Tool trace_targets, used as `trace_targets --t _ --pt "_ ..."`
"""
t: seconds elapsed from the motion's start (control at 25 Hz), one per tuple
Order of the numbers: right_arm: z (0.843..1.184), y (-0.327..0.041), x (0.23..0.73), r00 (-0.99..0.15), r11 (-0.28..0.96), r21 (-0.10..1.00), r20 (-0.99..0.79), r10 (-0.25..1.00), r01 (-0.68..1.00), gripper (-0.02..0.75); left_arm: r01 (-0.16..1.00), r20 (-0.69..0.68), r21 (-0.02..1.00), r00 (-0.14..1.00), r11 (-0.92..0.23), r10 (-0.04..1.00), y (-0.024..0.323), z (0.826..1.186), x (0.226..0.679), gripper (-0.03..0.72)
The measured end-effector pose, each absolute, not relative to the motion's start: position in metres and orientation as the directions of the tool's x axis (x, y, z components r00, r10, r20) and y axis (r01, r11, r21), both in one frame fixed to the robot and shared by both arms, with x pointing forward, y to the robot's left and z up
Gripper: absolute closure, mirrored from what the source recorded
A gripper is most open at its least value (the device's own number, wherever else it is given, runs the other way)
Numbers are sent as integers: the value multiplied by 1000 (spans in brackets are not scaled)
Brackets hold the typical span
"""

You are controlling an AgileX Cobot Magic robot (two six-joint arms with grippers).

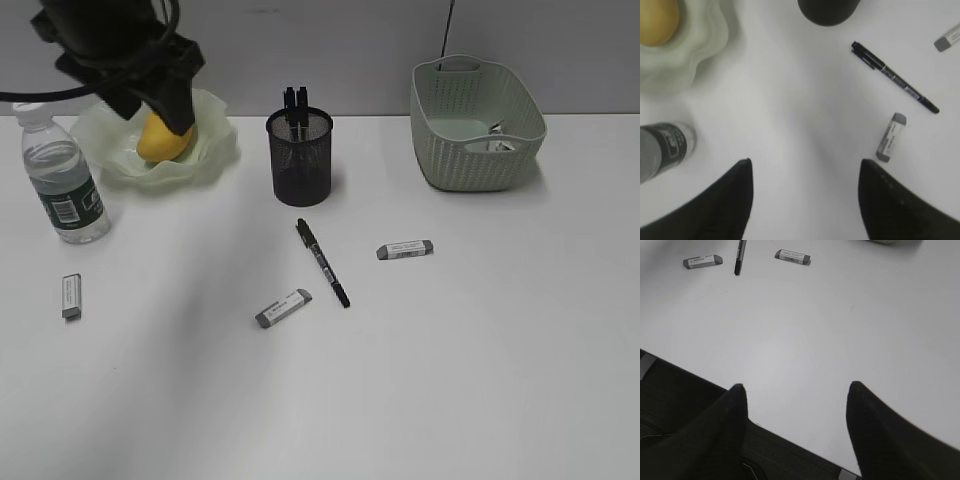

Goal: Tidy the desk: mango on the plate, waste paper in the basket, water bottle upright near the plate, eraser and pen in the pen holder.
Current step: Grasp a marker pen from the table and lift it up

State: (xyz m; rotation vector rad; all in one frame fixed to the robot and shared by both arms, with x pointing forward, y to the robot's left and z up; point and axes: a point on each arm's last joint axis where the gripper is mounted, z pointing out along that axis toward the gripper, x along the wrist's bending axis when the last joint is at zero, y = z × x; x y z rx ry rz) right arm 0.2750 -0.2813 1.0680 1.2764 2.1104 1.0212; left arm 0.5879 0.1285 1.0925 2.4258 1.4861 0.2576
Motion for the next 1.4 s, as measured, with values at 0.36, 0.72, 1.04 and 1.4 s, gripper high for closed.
trace_targets --t 0.36,0.72,1.04,1.4 --pt "1068 -281 275 -458 291 789 -14 889 541 244 899 -59 362 288 -249 956 211 1083 520 186" --pt "1068 -281 275 -458 291 789 -14 889 541 244 848 -65 526 117 -66 991 274 1084 424 186" --pt "1068 -281 275 -458 291 789 -14 889 541 244 662 -66 749 125 -34 990 286 1094 334 186" --pt "1067 -281 275 -458 291 789 -14 889 541 244 494 -63 869 143 -16 988 293 1085 269 188"
